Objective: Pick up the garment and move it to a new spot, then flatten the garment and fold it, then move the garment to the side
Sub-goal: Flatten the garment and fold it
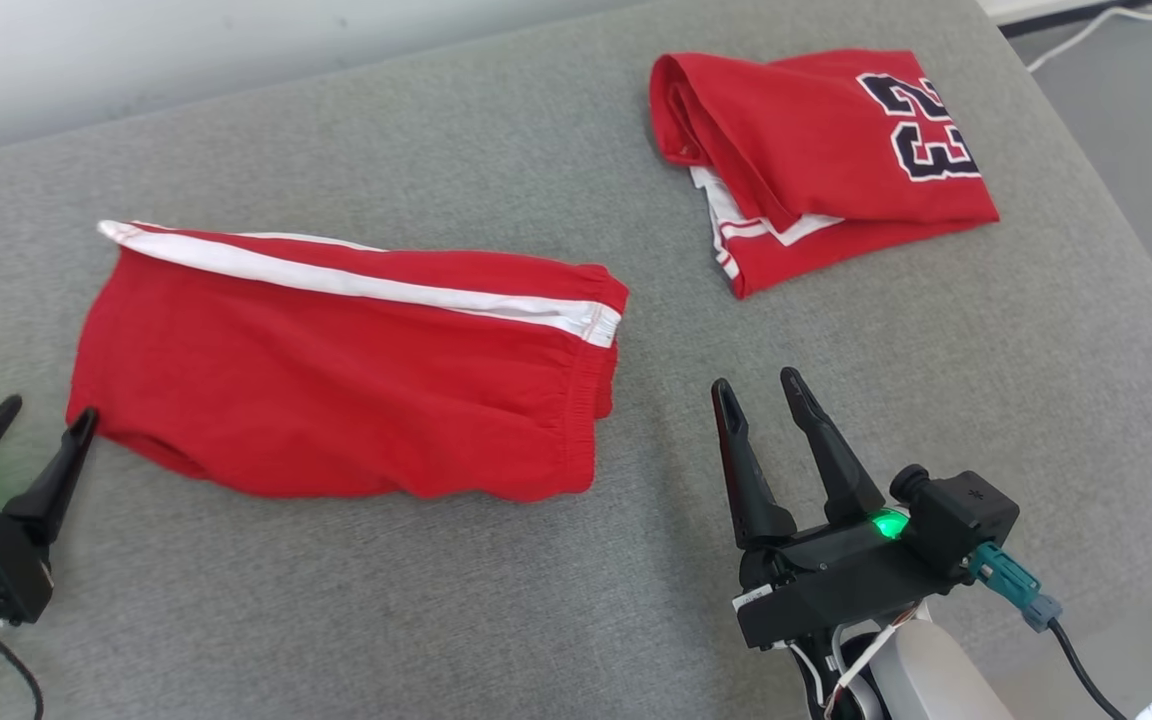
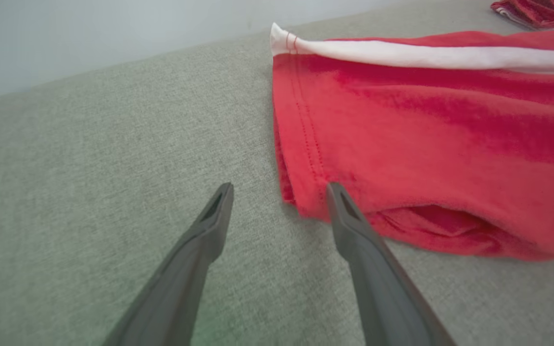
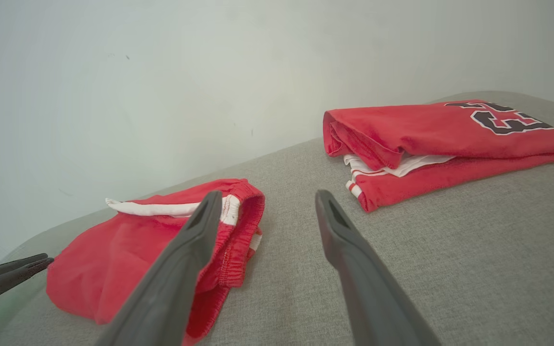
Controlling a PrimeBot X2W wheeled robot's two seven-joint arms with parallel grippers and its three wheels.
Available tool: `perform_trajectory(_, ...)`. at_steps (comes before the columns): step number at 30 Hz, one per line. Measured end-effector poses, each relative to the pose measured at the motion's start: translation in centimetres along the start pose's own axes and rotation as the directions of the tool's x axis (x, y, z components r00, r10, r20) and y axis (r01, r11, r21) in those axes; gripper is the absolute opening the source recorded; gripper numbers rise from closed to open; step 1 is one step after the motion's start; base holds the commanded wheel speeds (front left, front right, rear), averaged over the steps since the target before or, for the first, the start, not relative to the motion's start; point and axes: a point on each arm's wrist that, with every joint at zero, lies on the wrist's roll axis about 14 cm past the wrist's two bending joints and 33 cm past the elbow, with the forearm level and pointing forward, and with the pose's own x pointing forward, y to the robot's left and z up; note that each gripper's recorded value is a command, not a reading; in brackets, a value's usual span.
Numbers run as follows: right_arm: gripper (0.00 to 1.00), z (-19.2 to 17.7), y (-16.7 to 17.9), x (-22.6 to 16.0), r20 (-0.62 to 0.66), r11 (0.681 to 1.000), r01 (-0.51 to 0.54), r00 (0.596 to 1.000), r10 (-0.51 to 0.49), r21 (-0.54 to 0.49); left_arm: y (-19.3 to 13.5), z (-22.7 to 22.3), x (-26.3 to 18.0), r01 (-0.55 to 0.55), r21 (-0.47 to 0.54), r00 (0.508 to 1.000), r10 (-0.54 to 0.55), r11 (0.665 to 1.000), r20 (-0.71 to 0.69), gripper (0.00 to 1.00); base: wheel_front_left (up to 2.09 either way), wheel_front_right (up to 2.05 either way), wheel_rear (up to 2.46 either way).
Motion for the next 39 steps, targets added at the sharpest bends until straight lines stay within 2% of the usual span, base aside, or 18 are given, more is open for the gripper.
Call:
perform_trajectory(10,1.0,-0.6,-1.0,-0.3,-0.019,0.999,0.032,0.999,-0.032,0.008,-1.0,-2.3,1.5,0.039,-0.056,0.995,-0.043,0.998,-0.085,0.99,0.0,0.0,0.0)
perform_trajectory(11,1.0,-0.6,-1.0,-0.4,-0.019,0.999,0.034,0.999,-0.034,0.01,-1.1,-2.5,1.6,0.042,-0.059,0.994,-0.048,0.997,-0.095,0.74,0.0,0.0,0.0)
perform_trajectory(12,1.0,-0.6,-1.0,-0.4,-0.019,0.999,0.034,0.999,-0.034,0.01,-1.1,-2.5,1.6,0.044,-0.059,0.993,-0.05,0.997,-0.103,0.4,0.0,0.0,0.0)
perform_trajectory(13,1.0,-0.6,-1.0,-0.4,-0.019,0.999,0.034,0.999,-0.034,0.01,-1.2,-2.6,1.5,0.046,-0.061,0.992,-0.052,0.997,-0.112,0.0,0.0,0.0,0.0)
perform_trajectory(19,1.0,-0.4,-0.6,-0.2,-0.015,1.0,0.02,1.0,-0.02,0.01,-2.1,-2.5,1.1,0.072,-0.06,0.989,-0.079,0.996,-0.126,0.0,0.0,0.0,0.0)
perform_trajectory(26,1.0,0.1,0.1,0.0,0.001,1.0,0.0,1.0,0.0,0.008,-2.3,-0.8,0.0,0.076,-0.045,0.996,-0.078,0.996,-0.049,0.0,0.0,0.0,0.0)
perform_trajectory(39,1.0,0.4,1.6,0.3,0.02,0.999,-0.04,0.999,0.04,0.017,-3.0,-1.1,-5.5,0.025,-0.09,1.0,-0.024,0.996,0.011,0.0,0.0,0.0,0.0)
